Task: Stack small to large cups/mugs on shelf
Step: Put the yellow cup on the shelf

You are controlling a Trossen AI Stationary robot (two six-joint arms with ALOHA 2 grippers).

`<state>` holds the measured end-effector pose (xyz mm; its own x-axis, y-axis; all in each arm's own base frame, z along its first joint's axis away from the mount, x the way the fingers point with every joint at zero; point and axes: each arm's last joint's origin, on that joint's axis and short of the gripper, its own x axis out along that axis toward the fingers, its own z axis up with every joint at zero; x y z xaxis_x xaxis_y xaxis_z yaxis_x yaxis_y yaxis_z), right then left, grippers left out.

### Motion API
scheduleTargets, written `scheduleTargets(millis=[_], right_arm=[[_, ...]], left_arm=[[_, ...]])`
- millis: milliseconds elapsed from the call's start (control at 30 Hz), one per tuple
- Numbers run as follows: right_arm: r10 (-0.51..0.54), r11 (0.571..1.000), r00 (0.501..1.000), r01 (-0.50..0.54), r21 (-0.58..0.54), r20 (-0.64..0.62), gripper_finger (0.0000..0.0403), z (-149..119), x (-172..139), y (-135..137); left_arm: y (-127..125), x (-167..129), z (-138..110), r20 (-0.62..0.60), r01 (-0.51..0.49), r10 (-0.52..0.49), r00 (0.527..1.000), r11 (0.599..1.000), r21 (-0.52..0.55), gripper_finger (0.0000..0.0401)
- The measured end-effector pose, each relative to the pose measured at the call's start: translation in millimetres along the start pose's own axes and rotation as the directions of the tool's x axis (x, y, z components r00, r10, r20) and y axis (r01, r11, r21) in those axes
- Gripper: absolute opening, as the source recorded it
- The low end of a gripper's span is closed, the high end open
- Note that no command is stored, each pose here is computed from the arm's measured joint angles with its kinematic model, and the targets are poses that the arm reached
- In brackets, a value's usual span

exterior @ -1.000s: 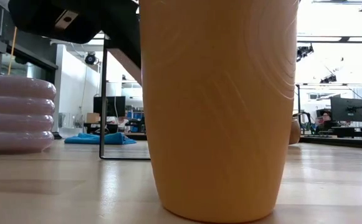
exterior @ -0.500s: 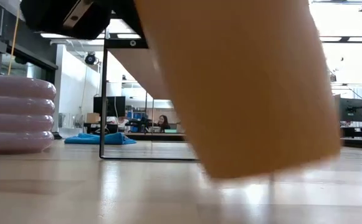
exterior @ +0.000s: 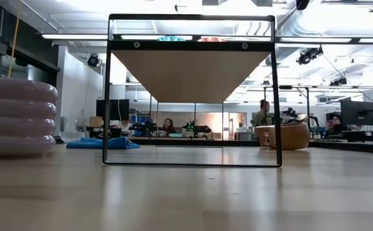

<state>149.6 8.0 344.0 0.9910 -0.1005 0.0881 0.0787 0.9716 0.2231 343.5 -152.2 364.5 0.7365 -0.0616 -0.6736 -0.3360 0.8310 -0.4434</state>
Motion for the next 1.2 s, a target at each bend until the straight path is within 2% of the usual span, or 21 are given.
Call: scheduleTargets(millis=[133,300,433,500,567,667,800,900,1000,1100,1200], right_arm=[[0.0,1.0,1.0,0.0,0.0,0.0,0.014,0.0,-0.1,0.0],[0.006,1.0,1.0,-0.006,0.001,0.005,0.014,0.6,0.0,0.3],[0.008,1.0,1.0,-0.008,0.001,0.006,0.014,0.6,0.0,0.4],[0.008,1.0,1.0,-0.008,0.001,0.008,0.014,0.8,0.1,0.4],[0.009,1.0,1.0,-0.009,0.003,0.012,0.014,1.2,0.2,0.6],[0.013,1.0,1.0,-0.014,0.027,0.027,0.014,2.3,1.5,1.0],[0.013,0.999,1.0,-0.014,0.029,0.026,0.014,1.0,5.4,1.6],[0.011,1.0,1.0,-0.012,0.019,0.013,0.014,-1.5,9.5,1.9],[0.009,1.0,1.0,-0.009,0.012,0.004,0.014,-4.1,14.5,2.3],[0.008,1.0,1.0,-0.008,0.011,-0.002,0.014,-6.2,18.8,2.8],[0.007,1.0,1.0,-0.006,0.019,-0.014,0.014,-8.2,21.0,2.8]], left_arm=[[7.7,-53.4,11.5,0.169,-0.012,-0.001,0.986,0.997,0.072,0.0001],[41.6,-100.0,8.3,0.327,-0.097,0.069,0.942,0.993,0.07,0.0],[72.1,-123.7,-6.6,0.437,-0.043,0.011,0.899,0.997,0.064,0.0],[90.1,-129.0,-15.9,0.494,0.003,-0.038,0.869,0.997,0.072,0.0],[107.3,-133.4,-24.4,0.564,0.063,-0.108,0.819,0.993,0.1,0.0],[133.3,-137.1,-36.5,0.666,0.14,-0.209,0.716,0.978,0.156,0.0],[169.2,-134.1,-47.0,0.748,0.155,-0.242,0.619,0.97,0.185,0.0],[188.3,-135.9,-48.9,0.781,0.141,-0.231,0.581,0.973,0.183,0.0],[198.5,-140.6,-46.1,0.788,0.139,-0.242,0.566,0.97,0.199,0.0],[203.8,-143.1,-42.5,0.782,0.15,-0.275,0.559,0.962,0.23,0.0],[207.4,-143.2,-40.5,0.785,0.157,-0.266,0.56,0.964,0.215,0.0]])
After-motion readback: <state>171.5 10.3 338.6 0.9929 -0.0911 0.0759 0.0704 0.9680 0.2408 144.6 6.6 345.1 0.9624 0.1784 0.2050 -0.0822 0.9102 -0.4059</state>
